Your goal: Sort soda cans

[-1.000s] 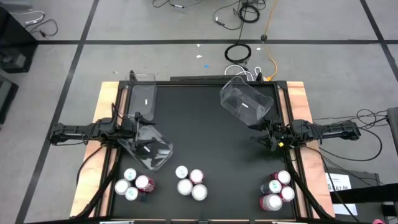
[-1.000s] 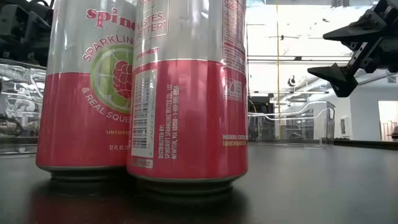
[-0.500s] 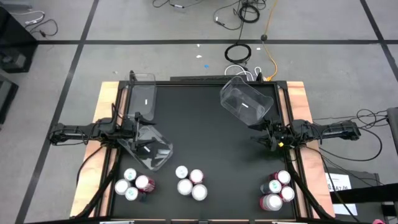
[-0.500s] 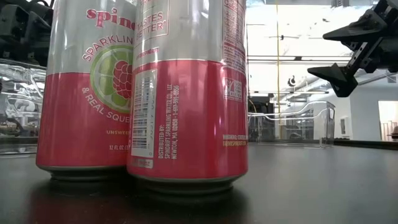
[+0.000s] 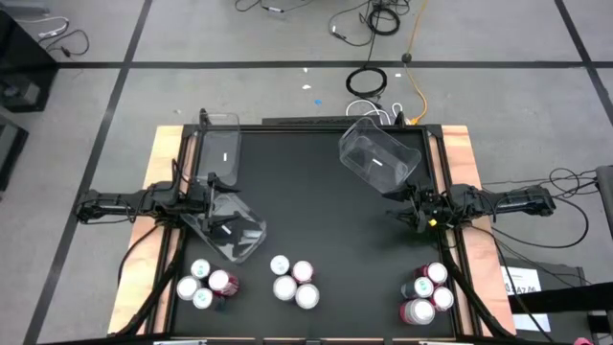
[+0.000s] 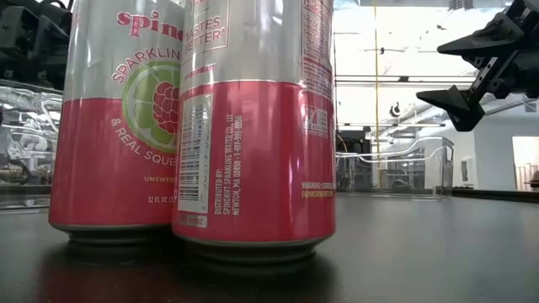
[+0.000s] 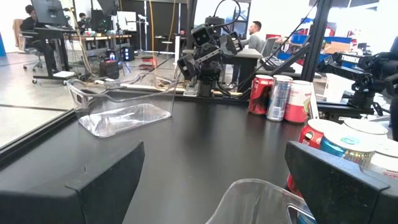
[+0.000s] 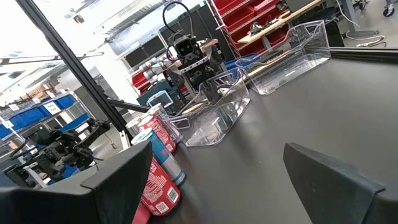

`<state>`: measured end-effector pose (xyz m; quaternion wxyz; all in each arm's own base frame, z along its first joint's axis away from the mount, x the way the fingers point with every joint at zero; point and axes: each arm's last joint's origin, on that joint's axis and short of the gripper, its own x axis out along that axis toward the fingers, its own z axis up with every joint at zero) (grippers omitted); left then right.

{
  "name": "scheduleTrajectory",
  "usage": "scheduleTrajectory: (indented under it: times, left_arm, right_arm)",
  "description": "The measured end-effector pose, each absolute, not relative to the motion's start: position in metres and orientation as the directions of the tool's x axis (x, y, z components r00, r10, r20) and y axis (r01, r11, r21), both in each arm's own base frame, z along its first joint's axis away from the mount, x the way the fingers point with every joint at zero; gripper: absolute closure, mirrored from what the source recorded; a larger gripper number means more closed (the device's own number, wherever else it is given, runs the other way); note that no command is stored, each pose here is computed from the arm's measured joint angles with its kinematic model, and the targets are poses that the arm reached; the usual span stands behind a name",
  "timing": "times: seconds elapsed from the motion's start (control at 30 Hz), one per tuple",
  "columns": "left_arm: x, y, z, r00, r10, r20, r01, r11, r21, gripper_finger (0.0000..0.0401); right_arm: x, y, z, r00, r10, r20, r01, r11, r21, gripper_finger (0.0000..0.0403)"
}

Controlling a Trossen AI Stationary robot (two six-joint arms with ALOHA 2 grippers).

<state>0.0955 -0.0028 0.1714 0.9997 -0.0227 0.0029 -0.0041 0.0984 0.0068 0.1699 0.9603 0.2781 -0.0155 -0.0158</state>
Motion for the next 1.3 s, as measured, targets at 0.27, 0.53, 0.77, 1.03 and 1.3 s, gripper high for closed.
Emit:
scheduleTrajectory:
  times: [0.27, 0.53, 0.77, 1.03, 1.3]
  left_arm:
    - [0.096, -0.003, 0.171, 1.0, -0.008, -0.006, 0.008, 0.999, -0.045, 0.0003]
    - [0.096, -0.003, 0.171, 1.0, -0.008, -0.006, 0.008, 0.999, -0.045, 0.0003]
    - [0.096, -0.003, 0.171, 1.0, -0.008, -0.006, 0.008, 0.999, -0.045, 0.0003]
    - [0.096, -0.003, 0.171, 1.0, -0.008, -0.006, 0.008, 0.999, -0.045, 0.0003]
    - [0.096, -0.003, 0.171, 1.0, -0.008, -0.006, 0.008, 0.999, -0.045, 0.0003]
  right_arm:
    - [0.098, 0.007, 0.17, 0.999, -0.042, 0.021, 0.024, 0.845, 0.535, 0.0047]
    - [0.098, 0.006, 0.17, 0.997, -0.077, 0.025, 0.052, 0.844, 0.534, 0.0047]
    - [0.098, 0.004, 0.171, 0.992, -0.12, 0.035, 0.082, 0.837, 0.541, 0.0047]
    - [0.099, 0.004, 0.202, 0.982, -0.15, 0.111, 0.096, 0.916, 0.389, 0.0048]
    - [0.13, 0.002, 0.265, 0.943, -0.321, -0.082, 0.331, 0.92, 0.211, 0.0077]
